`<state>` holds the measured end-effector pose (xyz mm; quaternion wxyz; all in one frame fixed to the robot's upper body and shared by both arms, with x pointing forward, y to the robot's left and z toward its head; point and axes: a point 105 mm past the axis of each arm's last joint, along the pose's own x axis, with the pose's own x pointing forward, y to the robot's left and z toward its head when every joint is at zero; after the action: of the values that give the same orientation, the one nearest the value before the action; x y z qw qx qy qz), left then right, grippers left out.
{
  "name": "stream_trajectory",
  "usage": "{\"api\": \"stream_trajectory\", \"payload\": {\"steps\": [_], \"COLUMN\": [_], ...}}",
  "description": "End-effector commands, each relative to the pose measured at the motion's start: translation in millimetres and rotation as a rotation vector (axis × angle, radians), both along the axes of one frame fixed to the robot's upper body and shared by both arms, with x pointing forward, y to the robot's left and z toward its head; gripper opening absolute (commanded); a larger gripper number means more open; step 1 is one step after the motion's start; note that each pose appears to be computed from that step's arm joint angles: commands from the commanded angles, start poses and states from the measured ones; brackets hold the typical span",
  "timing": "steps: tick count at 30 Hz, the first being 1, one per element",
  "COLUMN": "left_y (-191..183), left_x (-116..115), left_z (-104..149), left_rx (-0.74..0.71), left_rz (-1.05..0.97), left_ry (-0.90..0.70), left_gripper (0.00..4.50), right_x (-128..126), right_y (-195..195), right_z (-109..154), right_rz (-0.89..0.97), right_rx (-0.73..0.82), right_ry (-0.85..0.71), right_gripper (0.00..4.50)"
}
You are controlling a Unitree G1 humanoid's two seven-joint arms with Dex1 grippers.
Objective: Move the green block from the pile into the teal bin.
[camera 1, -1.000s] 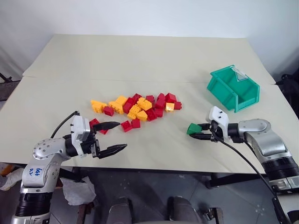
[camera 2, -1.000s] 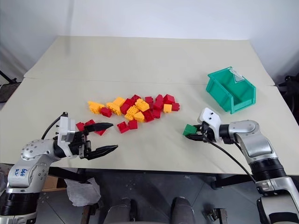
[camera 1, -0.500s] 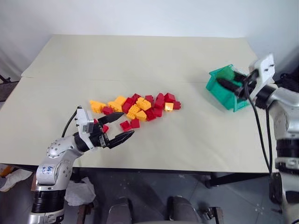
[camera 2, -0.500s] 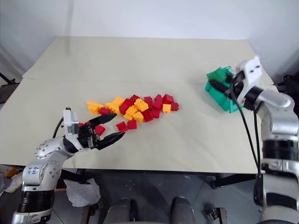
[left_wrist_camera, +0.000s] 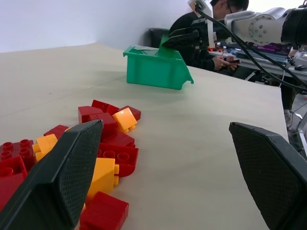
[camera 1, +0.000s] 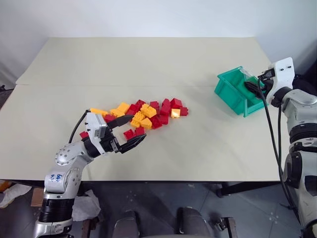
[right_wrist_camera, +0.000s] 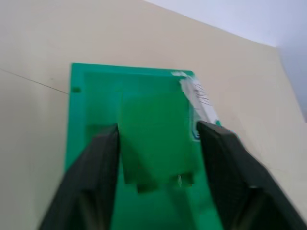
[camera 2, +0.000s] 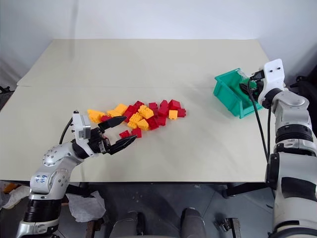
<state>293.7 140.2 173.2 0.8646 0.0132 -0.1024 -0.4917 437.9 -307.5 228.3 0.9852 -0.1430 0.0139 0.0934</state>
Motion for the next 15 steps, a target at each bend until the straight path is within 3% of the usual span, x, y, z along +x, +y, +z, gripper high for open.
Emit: {"api": "stream_trajectory", "payload": {"steps": [1, 2, 6, 8, 10, 15], "left_y": [8.1, 9.7, 16.8, 24.1, 33.7, 56.7], "left_x": [1.3, 2.0, 4.6, 5.4, 3.5, 1.0], "left_z": [10.5, 9.8, 3.5, -1.8, -5.0, -12.6], "left_rx": [0.016, 0.021, 0.066, 0.117, 0.157, 0.266], "left_rz": [0.026, 0.030, 0.051, 0.070, 0.084, 0.151], "left_ry": [-0.057, -0.057, -0.032, -0.024, -0.031, -0.063], "left_gripper": [4.50, 4.50, 4.50, 4.50, 4.50, 4.50], "right_x": [-3.7, -4.8, -14.5, -30.8, -55.0, -110.5], "right_y": [-7.9, -8.0, 7.8, 35.5, 57.9, 88.9], "right_z": [25.1, 26.4, 40.2, 45.7, 38.1, -2.8], "right_rz": [-0.010, 0.000, 0.165, 0.405, 0.624, 0.857], "right_rx": [-0.021, -0.018, -0.037, -0.047, -0.075, -0.117], "right_ry": [-0.088, -0.095, -0.190, -0.261, -0.276, -0.175], "right_gripper": [4.20, 4.47, 4.47, 4.47, 4.47, 4.47]}}
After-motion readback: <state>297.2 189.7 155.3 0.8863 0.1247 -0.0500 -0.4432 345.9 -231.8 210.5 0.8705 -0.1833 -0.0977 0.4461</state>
